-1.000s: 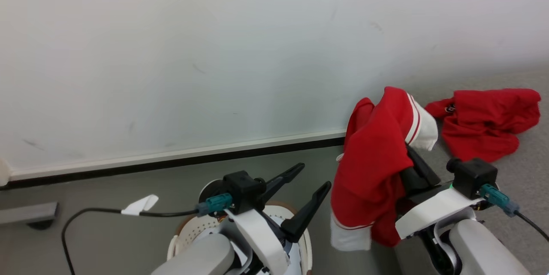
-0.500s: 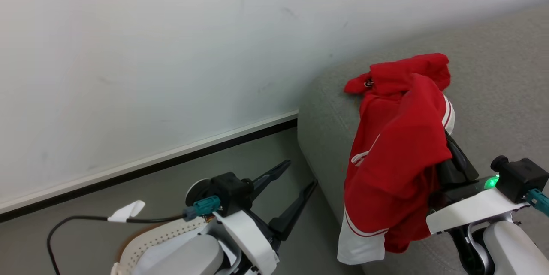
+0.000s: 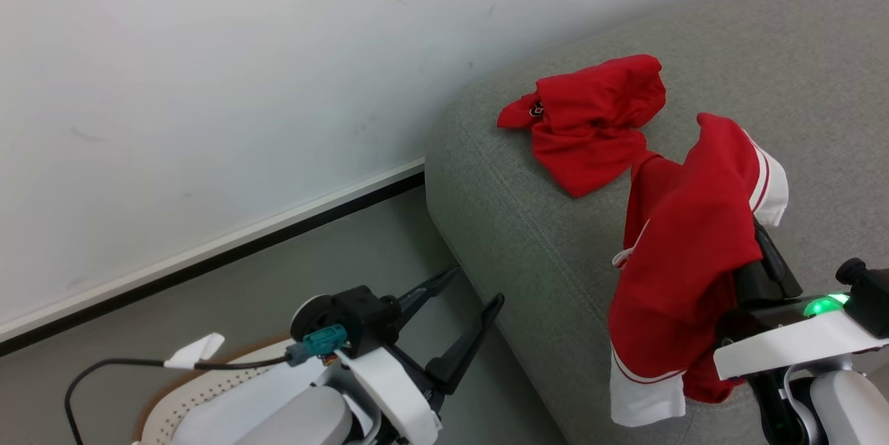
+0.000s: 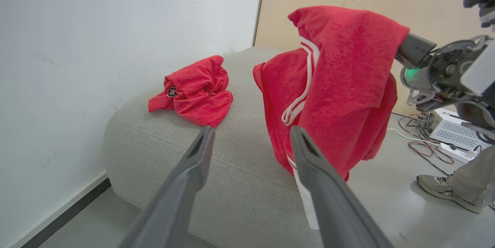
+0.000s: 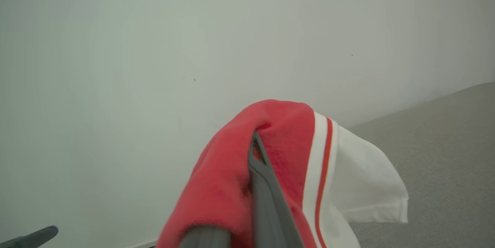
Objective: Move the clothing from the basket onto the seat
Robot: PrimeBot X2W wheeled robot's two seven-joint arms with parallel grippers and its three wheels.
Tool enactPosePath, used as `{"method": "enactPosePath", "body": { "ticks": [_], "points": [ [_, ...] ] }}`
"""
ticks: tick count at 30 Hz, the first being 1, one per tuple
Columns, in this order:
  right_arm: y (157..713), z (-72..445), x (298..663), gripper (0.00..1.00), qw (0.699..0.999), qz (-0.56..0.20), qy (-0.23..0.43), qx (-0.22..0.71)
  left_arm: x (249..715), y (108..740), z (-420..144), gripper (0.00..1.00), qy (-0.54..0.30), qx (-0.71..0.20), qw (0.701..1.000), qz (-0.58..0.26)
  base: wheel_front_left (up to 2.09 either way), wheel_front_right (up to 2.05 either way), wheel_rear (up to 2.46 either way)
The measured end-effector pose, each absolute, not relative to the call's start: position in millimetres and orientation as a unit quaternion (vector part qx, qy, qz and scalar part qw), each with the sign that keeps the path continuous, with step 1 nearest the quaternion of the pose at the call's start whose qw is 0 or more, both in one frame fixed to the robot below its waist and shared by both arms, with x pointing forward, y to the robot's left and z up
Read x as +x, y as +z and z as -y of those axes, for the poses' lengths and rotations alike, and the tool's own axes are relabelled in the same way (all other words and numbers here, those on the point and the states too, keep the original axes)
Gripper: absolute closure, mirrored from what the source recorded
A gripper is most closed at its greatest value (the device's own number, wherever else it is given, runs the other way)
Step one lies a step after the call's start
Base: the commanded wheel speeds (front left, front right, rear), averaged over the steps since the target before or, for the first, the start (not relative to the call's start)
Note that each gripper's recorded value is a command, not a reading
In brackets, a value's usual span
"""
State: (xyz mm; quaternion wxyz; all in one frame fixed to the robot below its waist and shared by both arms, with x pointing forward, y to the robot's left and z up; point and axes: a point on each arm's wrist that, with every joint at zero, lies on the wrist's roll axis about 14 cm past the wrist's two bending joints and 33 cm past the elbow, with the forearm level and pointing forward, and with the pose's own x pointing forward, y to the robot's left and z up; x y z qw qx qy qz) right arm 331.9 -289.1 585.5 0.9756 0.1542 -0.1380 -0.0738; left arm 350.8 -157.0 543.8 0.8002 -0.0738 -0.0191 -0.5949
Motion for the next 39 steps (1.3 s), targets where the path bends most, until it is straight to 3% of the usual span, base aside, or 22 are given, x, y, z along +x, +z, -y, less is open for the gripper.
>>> {"method": "enactPosePath", "body": {
  "ticks": [10, 19, 29, 39],
  "points": [
    [602, 302, 354, 1.0, 0.971, 0.147, -0.081, 0.168, 366, 525, 147, 0.0, -0.591, -0.071, 0.804, 0.005, 0.0, 0.0, 0.0],
    [638, 333, 419, 1.0, 0.971, 0.153, -0.09, 0.161, 408, 497, 123, 0.0, -0.581, -0.067, 0.811, -0.011, 0.0, 0.0, 0.0],
    [663, 397, 496, 1.0, 0.966, 0.153, -0.147, 0.149, 449, 446, 86, 0.0, -0.557, -0.073, 0.826, -0.049, 0.0, 0.0, 0.0],
    [516, 408, 527, 1.0, 0.965, -0.061, -0.207, 0.151, 465, 401, 53, 0.0, -0.526, -0.079, 0.842, -0.092, 0.0, 0.0, 0.0]
  ]
}}
